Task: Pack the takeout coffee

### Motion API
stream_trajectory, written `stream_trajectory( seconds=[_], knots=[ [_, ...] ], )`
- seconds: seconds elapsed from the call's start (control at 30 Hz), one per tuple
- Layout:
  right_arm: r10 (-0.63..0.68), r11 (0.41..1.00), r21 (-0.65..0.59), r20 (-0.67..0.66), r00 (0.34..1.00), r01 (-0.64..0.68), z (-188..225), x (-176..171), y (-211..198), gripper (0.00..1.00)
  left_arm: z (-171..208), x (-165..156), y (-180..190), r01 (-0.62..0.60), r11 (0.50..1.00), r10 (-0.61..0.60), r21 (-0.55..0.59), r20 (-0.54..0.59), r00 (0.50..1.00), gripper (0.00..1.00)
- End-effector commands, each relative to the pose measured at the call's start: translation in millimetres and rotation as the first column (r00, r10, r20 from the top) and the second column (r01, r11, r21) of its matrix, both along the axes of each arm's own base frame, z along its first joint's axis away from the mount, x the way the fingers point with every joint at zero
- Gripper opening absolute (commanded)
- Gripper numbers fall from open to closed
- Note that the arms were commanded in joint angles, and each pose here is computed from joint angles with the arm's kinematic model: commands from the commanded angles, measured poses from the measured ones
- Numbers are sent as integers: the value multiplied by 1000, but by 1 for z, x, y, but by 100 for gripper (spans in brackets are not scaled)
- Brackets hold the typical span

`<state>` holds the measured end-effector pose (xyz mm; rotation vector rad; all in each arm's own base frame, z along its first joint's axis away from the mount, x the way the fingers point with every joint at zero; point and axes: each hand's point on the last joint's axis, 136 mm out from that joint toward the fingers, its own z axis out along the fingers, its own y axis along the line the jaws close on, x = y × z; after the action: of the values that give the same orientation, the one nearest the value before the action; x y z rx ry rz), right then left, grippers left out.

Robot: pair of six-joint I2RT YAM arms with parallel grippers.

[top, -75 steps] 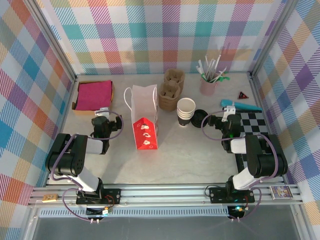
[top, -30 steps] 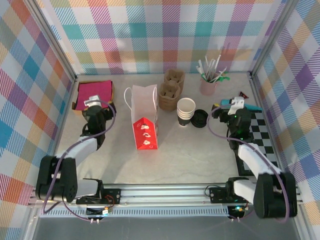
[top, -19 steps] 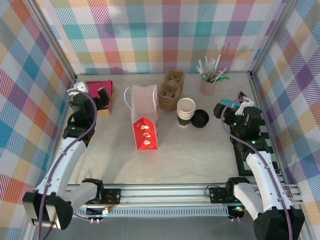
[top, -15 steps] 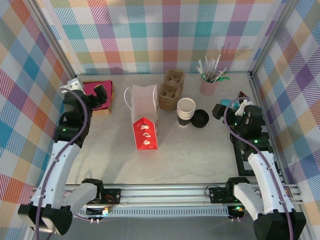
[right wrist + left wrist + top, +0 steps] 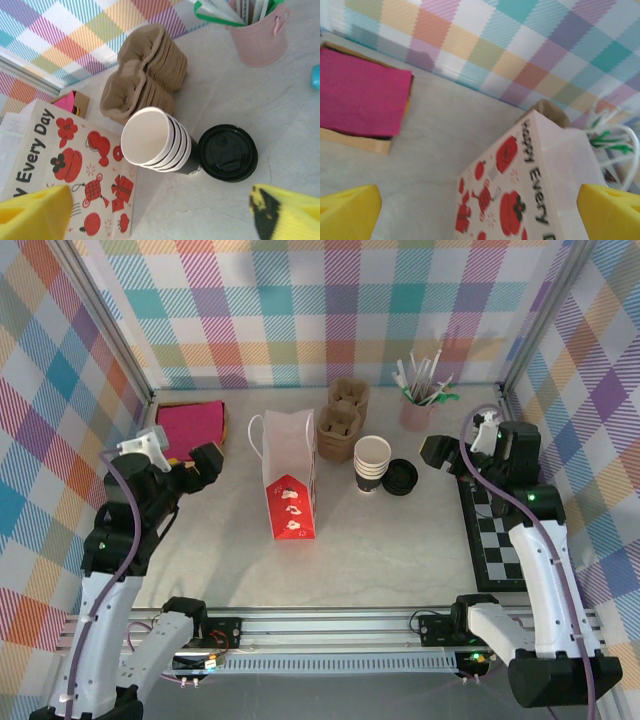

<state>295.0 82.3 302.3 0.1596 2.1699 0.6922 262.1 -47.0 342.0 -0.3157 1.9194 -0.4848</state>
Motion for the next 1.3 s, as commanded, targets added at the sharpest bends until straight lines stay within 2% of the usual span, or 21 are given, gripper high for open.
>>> stream_trajectory(
  seconds=[0.0, 0.1, 0.3, 0.47, 0.87, 1.27],
  knots=[
    [89, 996, -4, -70, 994, -89, -6, -10, 13, 82, -17, -16, -17, 88, 995, -91, -52, -71, 993, 99],
    [112, 994, -3, -104, 988, -113, -10, -5, 19, 71, -27, -26, -17, 100, 994, -103, -38, -98, 990, 96],
    [117, 986, -94, -205, 972, -138, -25, 9, 33, 65, -35, -46, -22, 135, 988, -142, -80, -104, 984, 92],
    [81, 978, -163, -267, 960, -127, -36, 28, 43, 55, -52, -57, -18, 117, 991, -126, -71, -134, 983, 90],
    [-19, 939, -327, -353, 936, -104, -62, 64, 56, 50, -75, -71, -13, 99, 993, -109, -65, -186, 976, 87],
    [9, 932, -325, -415, 910, -158, -90, 82, 77, 48, -82, -70, -9, 79, 996, -88, -51, -196, 977, 85]
  ],
)
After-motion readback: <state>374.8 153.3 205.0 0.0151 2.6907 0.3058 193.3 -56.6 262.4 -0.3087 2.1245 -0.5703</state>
